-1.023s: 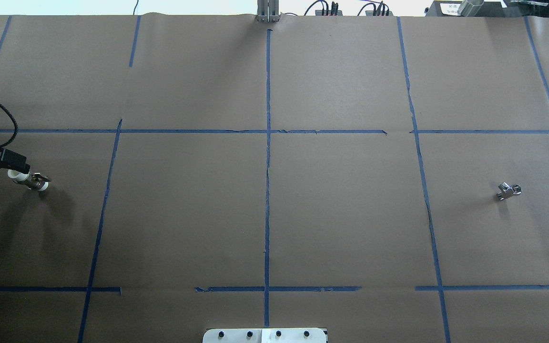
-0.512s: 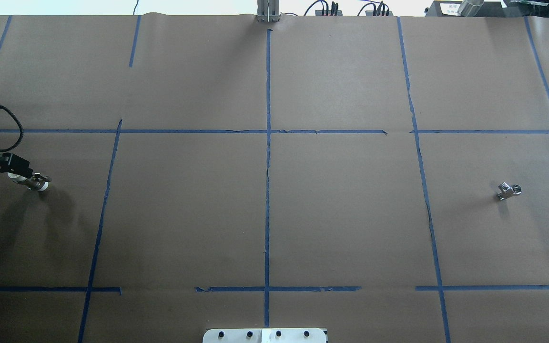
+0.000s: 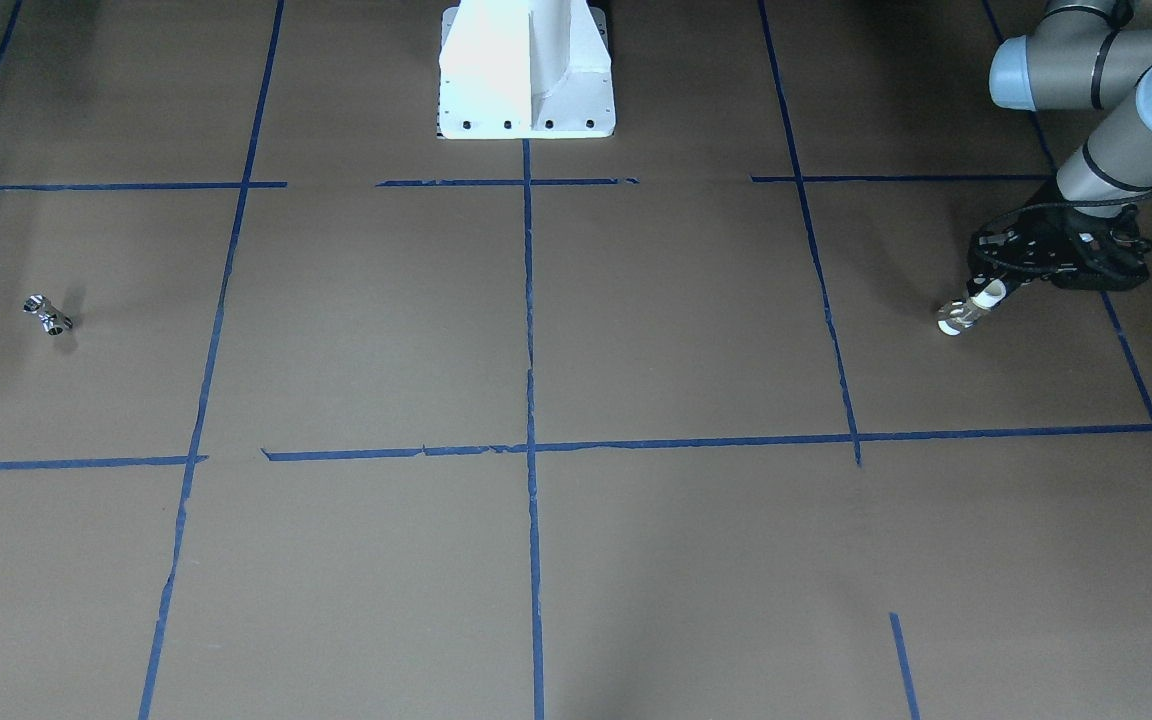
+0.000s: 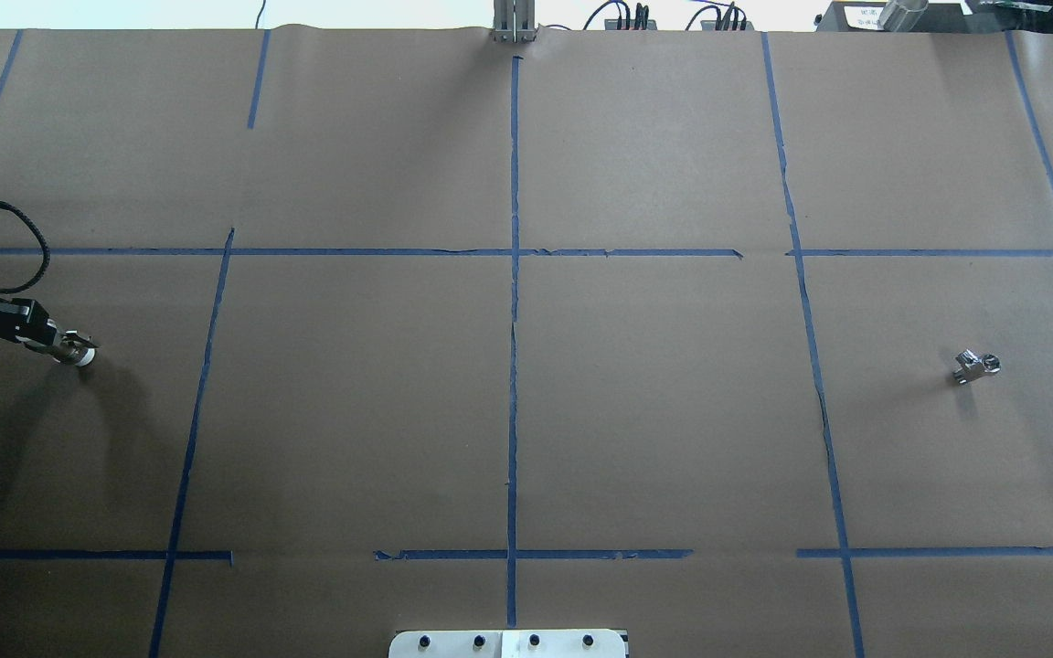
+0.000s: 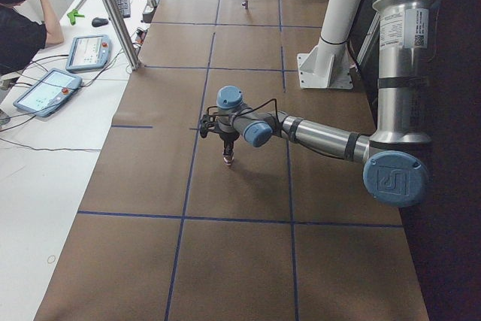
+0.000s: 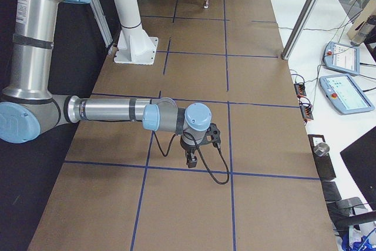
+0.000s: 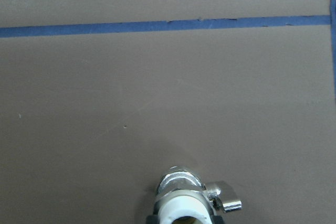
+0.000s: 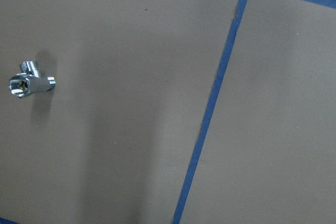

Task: Assemble PPR valve and pipe with both arms
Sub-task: 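Lower the left gripper onto the white pipe piece and grasp it, then lift the white pipe piece with the left gripper and carry it to the table center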

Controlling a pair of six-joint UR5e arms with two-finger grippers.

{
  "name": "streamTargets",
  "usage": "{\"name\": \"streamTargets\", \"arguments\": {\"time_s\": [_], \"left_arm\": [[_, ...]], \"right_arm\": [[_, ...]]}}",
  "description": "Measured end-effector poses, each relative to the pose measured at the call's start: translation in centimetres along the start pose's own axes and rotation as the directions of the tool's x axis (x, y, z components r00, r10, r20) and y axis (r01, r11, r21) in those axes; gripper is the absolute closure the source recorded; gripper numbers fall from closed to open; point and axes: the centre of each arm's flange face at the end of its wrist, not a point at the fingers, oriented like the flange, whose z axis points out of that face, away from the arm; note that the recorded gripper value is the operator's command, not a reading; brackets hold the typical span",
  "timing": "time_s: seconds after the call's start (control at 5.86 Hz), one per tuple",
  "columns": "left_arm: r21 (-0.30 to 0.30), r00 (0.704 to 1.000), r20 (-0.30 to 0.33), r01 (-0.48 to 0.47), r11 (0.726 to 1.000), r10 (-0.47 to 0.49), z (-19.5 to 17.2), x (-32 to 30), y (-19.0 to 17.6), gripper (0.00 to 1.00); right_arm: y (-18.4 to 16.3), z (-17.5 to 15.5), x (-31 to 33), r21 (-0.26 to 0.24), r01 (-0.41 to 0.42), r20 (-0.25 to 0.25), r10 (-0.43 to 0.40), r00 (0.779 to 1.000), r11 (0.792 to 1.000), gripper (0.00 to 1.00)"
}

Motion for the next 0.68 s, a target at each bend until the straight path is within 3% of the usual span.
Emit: {"name": "streamTargets", "arguments": {"time_s": [0.34, 0.68], "left_arm": [[-0.002, 0.996, -0.004, 0.084, 0.996, -0.084, -3.0, 4.9, -1.1, 1.0], [-0.049, 0.956, -0.006, 0.293, 0.955, -0.293, -4.5, 16.9, -2.4, 1.0]], "right_arm": [[0.0, 0.0, 0.0, -0.001, 0.0, 0.001, 0.0, 1.0, 1.0, 0.0], [0.0, 0.0, -0.1, 0.0, 0.002, 0.001, -0.002, 1.0, 1.0, 0.0]]}}
